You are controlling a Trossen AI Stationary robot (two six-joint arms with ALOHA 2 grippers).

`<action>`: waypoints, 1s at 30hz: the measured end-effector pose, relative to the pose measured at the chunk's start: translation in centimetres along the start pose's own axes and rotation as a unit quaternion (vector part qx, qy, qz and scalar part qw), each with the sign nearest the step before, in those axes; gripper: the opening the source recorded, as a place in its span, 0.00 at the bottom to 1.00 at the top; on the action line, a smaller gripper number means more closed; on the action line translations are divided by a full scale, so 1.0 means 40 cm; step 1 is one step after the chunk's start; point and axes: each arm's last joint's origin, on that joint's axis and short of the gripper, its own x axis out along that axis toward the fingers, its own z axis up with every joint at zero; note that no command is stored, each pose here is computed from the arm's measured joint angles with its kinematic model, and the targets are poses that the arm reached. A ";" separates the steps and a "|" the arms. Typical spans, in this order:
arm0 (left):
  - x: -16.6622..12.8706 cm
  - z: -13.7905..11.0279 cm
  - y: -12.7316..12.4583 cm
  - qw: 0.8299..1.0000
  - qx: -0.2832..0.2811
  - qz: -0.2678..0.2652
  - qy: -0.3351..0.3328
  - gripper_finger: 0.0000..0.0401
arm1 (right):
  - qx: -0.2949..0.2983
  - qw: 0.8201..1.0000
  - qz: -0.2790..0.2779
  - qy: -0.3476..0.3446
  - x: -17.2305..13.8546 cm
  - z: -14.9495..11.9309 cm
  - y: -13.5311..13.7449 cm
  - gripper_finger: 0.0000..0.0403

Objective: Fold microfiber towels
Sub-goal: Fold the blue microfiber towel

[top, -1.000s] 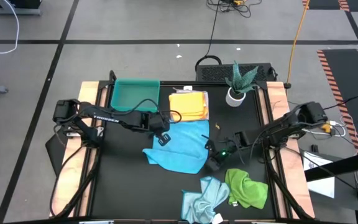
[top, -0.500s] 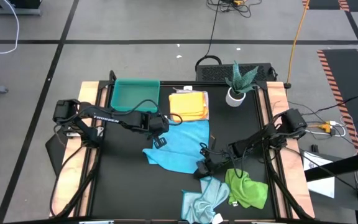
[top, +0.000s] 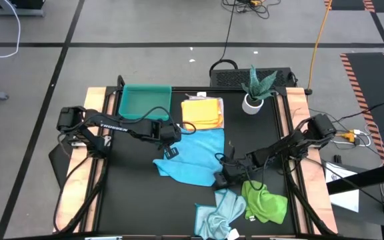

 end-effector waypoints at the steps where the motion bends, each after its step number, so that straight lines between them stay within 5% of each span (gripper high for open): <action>1: 0.000 0.000 0.000 1.000 -0.001 0.000 0.000 0.04 | -0.001 1.000 0.000 -0.005 0.000 0.001 0.000 0.33; 24: 0.000 0.001 0.000 1.000 -0.017 0.000 -0.002 0.04 | -0.032 0.990 0.058 -0.127 -0.007 0.041 0.029 0.32; 30: 0.000 0.001 0.000 1.000 -0.017 0.001 -0.003 0.04 | -0.034 0.986 0.069 -0.149 -0.009 0.044 0.035 0.22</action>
